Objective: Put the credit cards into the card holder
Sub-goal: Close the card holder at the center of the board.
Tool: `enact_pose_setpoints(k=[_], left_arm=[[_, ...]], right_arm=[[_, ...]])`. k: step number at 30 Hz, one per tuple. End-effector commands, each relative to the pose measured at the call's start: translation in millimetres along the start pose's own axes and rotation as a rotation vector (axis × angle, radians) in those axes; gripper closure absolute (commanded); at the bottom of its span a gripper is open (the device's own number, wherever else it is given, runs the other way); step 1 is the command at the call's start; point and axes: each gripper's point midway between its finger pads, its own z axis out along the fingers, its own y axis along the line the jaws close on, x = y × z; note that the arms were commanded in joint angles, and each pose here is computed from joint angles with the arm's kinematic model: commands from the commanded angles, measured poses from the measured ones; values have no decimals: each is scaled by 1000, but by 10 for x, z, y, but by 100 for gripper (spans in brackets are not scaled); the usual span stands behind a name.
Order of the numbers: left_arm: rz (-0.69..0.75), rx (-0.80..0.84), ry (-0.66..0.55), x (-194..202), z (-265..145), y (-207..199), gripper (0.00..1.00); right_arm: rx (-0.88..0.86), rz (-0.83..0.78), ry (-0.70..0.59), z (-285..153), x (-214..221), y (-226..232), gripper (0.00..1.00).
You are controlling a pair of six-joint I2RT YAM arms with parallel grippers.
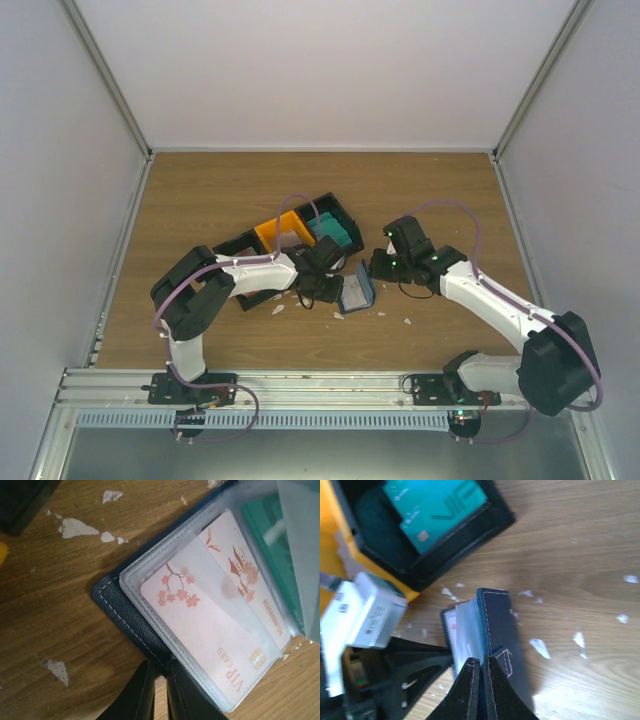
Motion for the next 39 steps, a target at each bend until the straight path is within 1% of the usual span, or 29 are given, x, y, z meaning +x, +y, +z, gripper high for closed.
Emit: enact_pose_setpoints(k=[1, 7, 11, 17, 20, 21, 24, 27, 28, 31, 35, 39], left_arm=[[-16, 2, -15, 10, 108, 31, 89], [-24, 5, -11, 41, 126, 46, 93], [-32, 8, -22, 37, 100, 46, 93], [-50, 1, -108, -86, -216, 17, 91], [-70, -27, -154, -124, -373, 68, 91], [-77, -38, -170, -135, -417, 89, 91], [-91, -68, -217, -174, -545, 151, 91], [-81, -61, -266, -257, -710, 111, 89], [-79, -56, -284, -292, -773, 90, 89], [-71, -62, -338, -393, -962, 65, 88], [-53, -51, -394, -499, -1181, 22, 85], [-40, -37, -438, -578, -1385, -1, 79]], right_arm=[[-173, -4, 36, 129, 51, 267, 99], [-293, 18, 88, 278, 209, 387, 99], [-285, 36, 125, 413, 323, 316, 98], [-258, 29, 170, 607, 454, 208, 96], [-261, 18, 192, 666, 519, 188, 91], [-263, 11, 196, 678, 528, 188, 89], [-288, -21, 216, 678, 563, 235, 73], [-388, -75, 216, 565, 544, 417, 48], [-429, -93, 213, 512, 534, 491, 41], [-497, -121, 193, 380, 490, 622, 33], [-562, -151, 154, 204, 425, 745, 25], [-651, -194, 98, -36, 377, 885, 19]])
